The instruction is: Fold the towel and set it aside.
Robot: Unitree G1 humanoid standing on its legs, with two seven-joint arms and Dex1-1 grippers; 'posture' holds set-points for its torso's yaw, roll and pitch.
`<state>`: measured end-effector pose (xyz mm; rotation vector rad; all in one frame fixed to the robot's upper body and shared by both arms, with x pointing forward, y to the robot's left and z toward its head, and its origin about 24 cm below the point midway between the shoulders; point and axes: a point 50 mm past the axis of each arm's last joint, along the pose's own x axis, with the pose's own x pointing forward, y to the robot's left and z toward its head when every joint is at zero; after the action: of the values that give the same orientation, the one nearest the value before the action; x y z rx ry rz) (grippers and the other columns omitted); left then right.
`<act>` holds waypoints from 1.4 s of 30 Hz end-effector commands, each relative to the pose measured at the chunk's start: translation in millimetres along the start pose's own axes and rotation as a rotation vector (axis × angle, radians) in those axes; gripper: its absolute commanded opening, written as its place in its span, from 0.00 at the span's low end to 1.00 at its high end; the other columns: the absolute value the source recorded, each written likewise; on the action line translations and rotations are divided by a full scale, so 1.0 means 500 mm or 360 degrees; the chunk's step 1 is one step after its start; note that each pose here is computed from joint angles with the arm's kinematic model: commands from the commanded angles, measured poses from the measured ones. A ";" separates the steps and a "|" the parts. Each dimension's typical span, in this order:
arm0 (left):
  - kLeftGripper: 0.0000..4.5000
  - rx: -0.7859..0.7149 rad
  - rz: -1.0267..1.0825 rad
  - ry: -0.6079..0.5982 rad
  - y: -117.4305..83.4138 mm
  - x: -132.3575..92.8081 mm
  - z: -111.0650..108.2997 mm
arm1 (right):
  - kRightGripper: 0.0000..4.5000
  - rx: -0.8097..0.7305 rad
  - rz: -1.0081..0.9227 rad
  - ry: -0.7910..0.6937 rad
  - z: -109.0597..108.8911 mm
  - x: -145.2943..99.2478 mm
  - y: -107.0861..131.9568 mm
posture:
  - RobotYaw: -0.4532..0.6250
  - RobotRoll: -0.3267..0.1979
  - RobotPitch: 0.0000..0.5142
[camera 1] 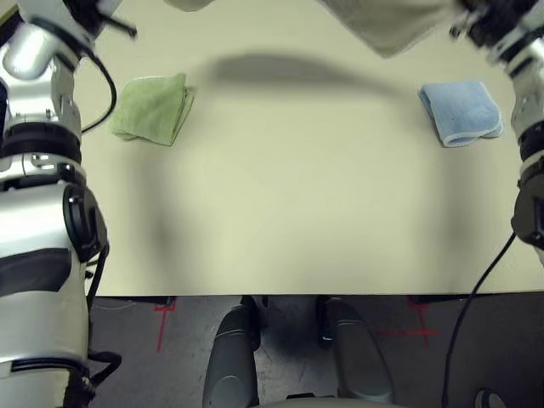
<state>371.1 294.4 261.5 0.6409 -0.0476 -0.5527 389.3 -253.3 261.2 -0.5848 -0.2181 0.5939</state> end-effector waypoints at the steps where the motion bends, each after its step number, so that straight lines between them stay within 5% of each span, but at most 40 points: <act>1: 0.00 -0.0018 -0.0536 0.0429 -0.036 -0.033 -0.049 | 0.00 -0.0196 0.0372 0.0307 -0.030 -0.027 0.015 | 0.34 0.62 0.44; 4: 0.00 0.0009 -0.0693 0.0601 -0.046 -0.053 -0.064 | 0.00 -0.0402 0.0642 0.0494 -0.047 -0.044 0.031 | 0.34 0.62 0.44; 13: 0.00 0.0021 -0.1041 0.1031 -0.045 -0.117 -0.079 | 0.00 -0.0479 0.1093 0.0707 -0.056 -0.073 0.043 | 0.33 0.62 0.44; 22: 0.00 -0.0214 -0.1189 0.0880 -0.088 -0.098 -0.059 | 0.00 -0.0539 0.1143 0.0557 -0.052 -0.056 0.065 | 0.32 0.62 0.44; 31: 0.00 -0.0346 -0.1342 0.0941 -0.120 -0.124 -0.018 | 0.00 -0.0649 0.1134 0.0604 -0.049 -0.047 0.065 | 0.32 0.62 0.44; 42: 0.00 -0.0199 -0.1384 0.1040 -0.118 -0.119 -0.008 | 0.00 -0.0617 0.1107 0.0625 -0.044 -0.074 0.042 | 0.32 0.62 0.42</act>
<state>292.6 284.5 230.6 0.6526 0.8891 -1.1489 360.5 -261.9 224.3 -1.1674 0.2769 1.1337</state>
